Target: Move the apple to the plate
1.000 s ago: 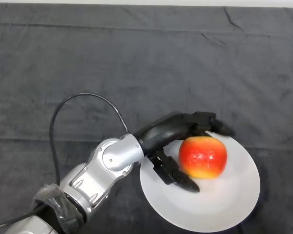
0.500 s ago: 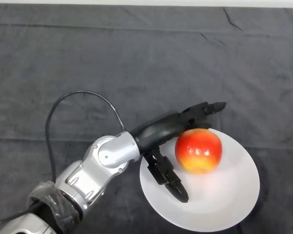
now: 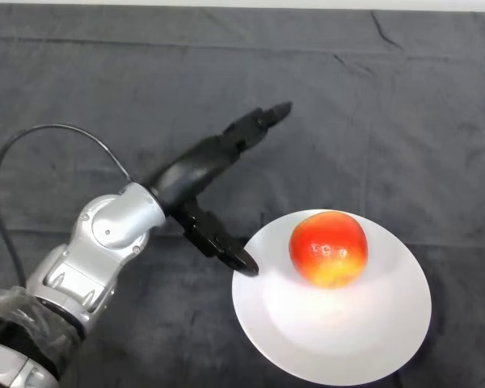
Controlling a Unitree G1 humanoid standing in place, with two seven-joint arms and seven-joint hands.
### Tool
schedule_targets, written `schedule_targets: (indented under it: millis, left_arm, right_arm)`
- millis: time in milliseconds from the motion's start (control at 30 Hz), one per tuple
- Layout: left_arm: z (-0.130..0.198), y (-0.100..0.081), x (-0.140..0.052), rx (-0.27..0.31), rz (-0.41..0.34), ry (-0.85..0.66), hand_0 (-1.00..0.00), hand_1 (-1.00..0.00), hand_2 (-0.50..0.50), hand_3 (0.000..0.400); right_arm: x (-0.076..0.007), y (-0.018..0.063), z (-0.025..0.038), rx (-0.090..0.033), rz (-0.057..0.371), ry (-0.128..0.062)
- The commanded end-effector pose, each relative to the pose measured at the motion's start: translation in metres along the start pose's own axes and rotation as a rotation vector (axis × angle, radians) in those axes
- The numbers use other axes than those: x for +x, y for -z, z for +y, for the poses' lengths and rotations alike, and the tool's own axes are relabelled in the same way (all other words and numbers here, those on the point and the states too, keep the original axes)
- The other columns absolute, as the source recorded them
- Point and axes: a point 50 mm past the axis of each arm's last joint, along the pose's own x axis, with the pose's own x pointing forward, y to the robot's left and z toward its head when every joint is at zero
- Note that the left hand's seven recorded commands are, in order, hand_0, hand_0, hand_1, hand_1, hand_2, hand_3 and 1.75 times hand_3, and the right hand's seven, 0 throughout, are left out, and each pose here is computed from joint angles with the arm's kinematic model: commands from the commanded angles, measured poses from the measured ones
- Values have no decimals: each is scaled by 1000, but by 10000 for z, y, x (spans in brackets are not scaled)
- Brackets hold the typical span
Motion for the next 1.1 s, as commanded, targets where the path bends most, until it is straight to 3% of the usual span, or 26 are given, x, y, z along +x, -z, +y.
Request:
schedule_targets:
  millis: [33,367,800,1100]
  left_arm:
    - [206,22,-56,22,2,-68,0,0,0,0]
    - [500,204,-269,39,38,-176,0,0,0,0]
    - [820,490,-626,46,144,-333,0,0,0,0]
    - [1100,575,-871,35,205,-481,0,0,0,0]
  right_arm:
    - [-40,161,89,0,43,-30]
    - [-40,161,89,0,43,-30]
    - [-37,160,87,-1,44,-30]
    - [-35,160,86,-2,45,-30]
